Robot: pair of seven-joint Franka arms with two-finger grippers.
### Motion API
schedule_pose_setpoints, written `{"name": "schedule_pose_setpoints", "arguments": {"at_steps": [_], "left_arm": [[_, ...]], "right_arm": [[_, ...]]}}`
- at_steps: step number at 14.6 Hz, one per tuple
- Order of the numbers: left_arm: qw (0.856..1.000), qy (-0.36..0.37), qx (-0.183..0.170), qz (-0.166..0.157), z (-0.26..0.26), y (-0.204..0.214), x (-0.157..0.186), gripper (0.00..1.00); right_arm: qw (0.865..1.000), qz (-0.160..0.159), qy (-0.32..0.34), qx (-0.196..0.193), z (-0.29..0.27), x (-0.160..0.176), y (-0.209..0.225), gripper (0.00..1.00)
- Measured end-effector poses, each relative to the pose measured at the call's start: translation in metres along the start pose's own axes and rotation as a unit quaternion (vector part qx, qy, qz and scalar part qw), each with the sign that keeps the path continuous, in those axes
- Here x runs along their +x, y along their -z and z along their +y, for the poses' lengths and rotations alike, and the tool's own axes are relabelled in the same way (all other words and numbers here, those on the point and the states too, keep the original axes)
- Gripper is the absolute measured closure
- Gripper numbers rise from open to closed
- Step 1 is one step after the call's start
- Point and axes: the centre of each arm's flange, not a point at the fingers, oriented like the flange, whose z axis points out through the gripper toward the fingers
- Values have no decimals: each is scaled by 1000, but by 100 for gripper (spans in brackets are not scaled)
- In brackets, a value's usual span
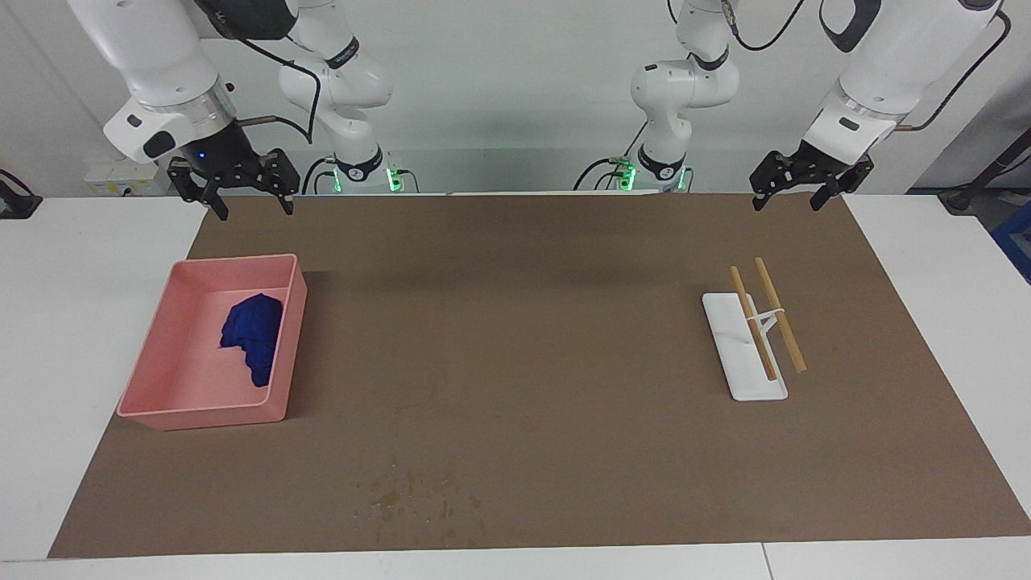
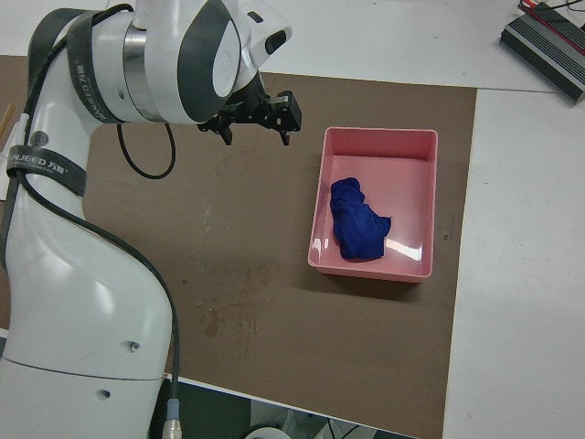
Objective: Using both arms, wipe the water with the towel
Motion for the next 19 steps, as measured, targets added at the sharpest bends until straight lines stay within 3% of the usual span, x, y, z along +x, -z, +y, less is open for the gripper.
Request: {"name": "schedule_pose_setpoints", "arguments": {"at_steps": [19], "left_arm": [[1000,0,0,0,0,0,0,0]], "right_arm": [[1000,3,4,0,-4,1,1,0]]}}
